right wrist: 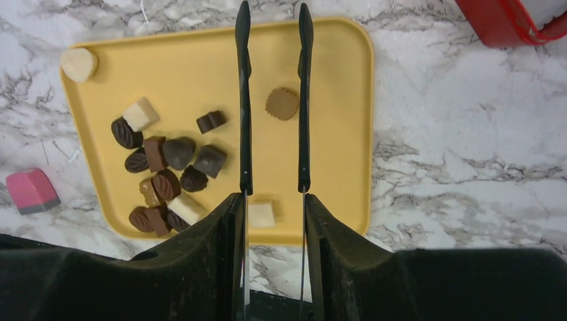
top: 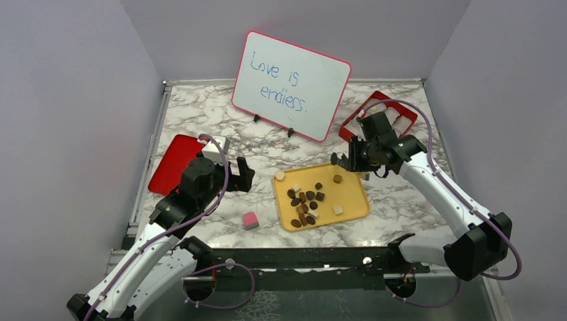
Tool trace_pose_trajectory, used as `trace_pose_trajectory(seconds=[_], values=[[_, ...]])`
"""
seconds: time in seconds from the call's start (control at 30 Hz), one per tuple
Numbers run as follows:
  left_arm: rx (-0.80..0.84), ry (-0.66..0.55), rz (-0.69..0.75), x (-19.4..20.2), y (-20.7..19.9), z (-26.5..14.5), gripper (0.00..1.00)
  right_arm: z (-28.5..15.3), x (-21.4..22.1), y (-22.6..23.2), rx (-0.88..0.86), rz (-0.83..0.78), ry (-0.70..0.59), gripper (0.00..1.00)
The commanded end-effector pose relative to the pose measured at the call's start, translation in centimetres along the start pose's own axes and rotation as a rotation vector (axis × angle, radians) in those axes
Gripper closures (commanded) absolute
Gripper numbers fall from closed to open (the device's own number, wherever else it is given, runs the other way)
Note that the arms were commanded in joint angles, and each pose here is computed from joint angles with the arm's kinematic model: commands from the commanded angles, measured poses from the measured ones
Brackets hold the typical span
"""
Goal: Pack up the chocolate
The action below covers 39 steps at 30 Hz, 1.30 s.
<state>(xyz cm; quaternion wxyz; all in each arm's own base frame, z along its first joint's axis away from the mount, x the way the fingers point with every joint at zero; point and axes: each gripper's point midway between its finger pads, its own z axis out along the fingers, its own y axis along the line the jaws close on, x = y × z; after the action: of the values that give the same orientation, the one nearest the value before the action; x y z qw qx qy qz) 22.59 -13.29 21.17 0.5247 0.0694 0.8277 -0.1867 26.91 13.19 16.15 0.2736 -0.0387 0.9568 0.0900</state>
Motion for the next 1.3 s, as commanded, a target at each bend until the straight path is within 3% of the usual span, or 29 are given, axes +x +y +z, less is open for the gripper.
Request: trace_pose_trajectory(seconds=[0.0,1.27], values=[[0.006,-0.004,0.009,-0.1,0.0,0.1,0.01,-1.6,1.9,-0.7,0.024,0.012,0.016,0.60],[0.014,-0.007,0.003,-0.1,-0.1,-0.1,0.01,0.5,6.3,0.8,-0.004,-0.091,0.168,0.59]])
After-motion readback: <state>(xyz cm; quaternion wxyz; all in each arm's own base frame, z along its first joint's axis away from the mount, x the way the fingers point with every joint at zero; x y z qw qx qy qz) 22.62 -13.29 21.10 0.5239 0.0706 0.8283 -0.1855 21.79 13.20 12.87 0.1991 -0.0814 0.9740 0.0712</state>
